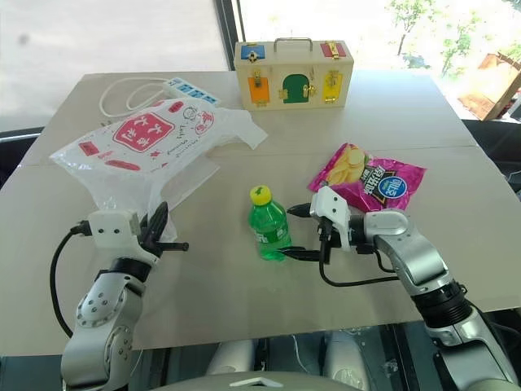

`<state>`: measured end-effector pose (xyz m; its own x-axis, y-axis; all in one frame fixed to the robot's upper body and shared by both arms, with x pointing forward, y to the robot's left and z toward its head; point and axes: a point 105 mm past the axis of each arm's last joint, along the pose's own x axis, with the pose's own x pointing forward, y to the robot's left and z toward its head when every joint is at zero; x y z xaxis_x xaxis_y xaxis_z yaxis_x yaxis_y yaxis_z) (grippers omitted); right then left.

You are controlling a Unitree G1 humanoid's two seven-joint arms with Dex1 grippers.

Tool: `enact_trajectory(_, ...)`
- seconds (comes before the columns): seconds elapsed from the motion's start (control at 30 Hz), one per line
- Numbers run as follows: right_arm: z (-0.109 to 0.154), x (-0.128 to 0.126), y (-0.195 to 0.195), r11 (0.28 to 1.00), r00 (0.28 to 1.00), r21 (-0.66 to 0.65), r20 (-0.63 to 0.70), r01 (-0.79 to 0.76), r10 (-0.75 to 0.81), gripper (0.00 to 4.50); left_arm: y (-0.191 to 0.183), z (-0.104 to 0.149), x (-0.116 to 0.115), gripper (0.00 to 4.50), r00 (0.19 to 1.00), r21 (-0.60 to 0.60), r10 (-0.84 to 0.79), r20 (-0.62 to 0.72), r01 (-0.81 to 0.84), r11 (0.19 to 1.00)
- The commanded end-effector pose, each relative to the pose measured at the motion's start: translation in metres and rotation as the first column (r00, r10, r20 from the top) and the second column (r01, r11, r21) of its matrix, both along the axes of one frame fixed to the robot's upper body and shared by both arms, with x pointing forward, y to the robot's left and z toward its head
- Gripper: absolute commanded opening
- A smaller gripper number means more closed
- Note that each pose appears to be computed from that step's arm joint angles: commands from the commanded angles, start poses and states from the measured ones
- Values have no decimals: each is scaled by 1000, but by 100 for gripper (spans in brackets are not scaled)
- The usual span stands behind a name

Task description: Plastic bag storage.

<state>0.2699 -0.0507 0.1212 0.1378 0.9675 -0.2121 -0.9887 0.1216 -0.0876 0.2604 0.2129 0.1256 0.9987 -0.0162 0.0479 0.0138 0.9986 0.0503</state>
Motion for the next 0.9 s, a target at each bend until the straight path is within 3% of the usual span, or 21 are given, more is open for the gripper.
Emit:
enact_trajectory(0.03,6,-11,11,997,998,42,8,-60,60,450,-7,14,-2,7,998,12,-34,55,33,999)
enact_trajectory(0.23,3,-2,22,998,999,64,-50,5,-2,450,-7,13,-1,7,998,23,-44,55,43,999)
enact_trajectory(0.43,-13,12,62,996,995,-86,-95,-15,7,450,-12,8,2,7,996,32,-75,40,74,997)
enact_trajectory(0.57,-10,32,92,988,999,-154,-45,-1,-6,450,-14,7,4,7,996,39,-83,39,81,996)
enact_trajectory(0.9,-16,39,107,968,998,-249,-46,31,-44,450,-9,-1,-1,7,999,38,-43,31,42,998)
